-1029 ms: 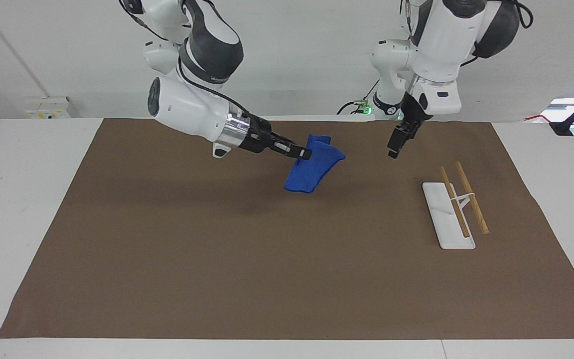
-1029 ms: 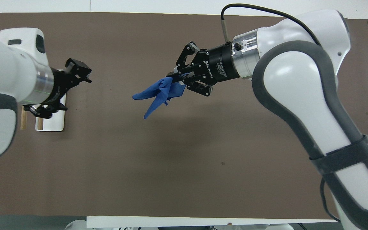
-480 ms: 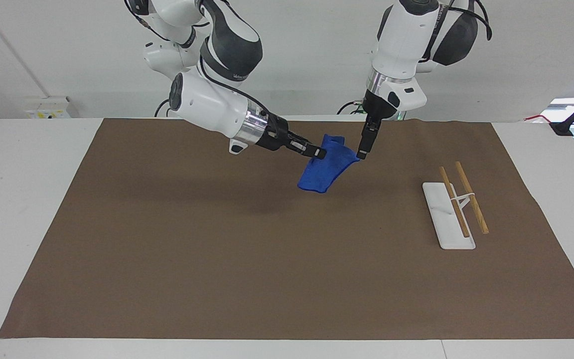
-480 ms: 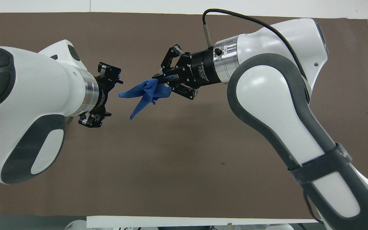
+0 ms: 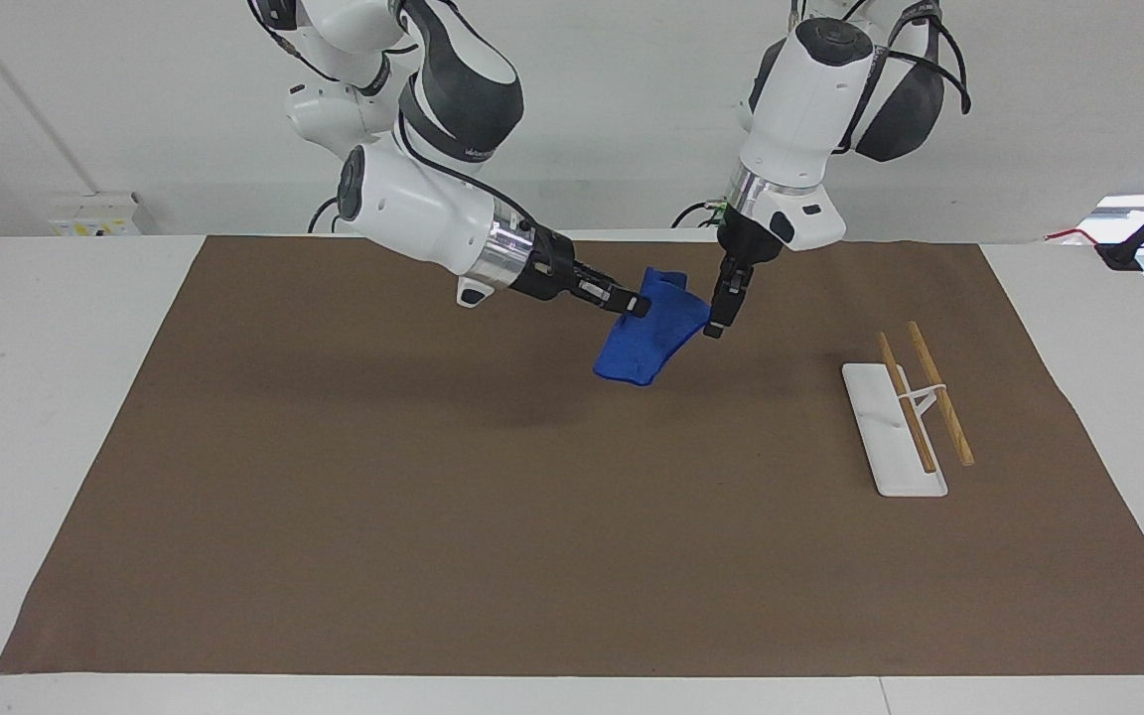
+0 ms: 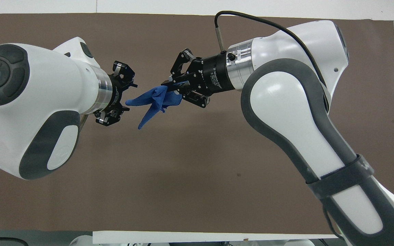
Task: Right arm passes towel to left arm to hang
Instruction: 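Close the left gripper on the towel held by the right gripper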
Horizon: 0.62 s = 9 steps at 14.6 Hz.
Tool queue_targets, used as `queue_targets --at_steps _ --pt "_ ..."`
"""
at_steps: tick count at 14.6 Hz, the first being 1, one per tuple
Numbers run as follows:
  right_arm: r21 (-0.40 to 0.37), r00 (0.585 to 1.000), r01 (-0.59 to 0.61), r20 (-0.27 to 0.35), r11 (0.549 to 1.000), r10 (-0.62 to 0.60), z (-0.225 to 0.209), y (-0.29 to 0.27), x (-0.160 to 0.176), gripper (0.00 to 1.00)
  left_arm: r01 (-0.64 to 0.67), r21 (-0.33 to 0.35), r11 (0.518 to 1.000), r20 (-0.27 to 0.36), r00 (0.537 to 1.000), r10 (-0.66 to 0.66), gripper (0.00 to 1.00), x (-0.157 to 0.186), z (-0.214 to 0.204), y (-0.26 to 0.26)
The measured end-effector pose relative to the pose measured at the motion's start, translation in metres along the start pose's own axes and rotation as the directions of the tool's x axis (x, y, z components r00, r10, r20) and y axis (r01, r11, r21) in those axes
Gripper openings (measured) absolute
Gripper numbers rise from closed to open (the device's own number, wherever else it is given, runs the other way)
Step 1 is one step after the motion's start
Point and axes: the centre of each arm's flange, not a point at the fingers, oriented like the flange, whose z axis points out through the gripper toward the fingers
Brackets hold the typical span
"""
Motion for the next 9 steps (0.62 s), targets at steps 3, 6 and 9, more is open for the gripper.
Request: queue_targets --at_steps 3,6,9 --pt "-0.005 1.0 -0.001 0.002 1.0 0.001 0.0028 0.0014 -0.0003 0.1 0.001 -0.002 1.0 0.001 1.0 -0.001 0.52 0.0002 0.0007 0.0006" --pt "0.006 1.0 -0.002 -0.006 1.0 0.002 0.0017 0.0005 0.001 0.1 0.001 0.001 1.0 0.001 1.0 -0.001 0.21 0.0004 0.0013 0.0003" --pt "0.012 1.0 -0.002 -0.012 1.0 0.002 0.0011 -0.0002 0.0018 0.1 0.004 0.005 1.0 0.001 1.0 -0.004 0.03 0.0021 0.0024 -0.0001"
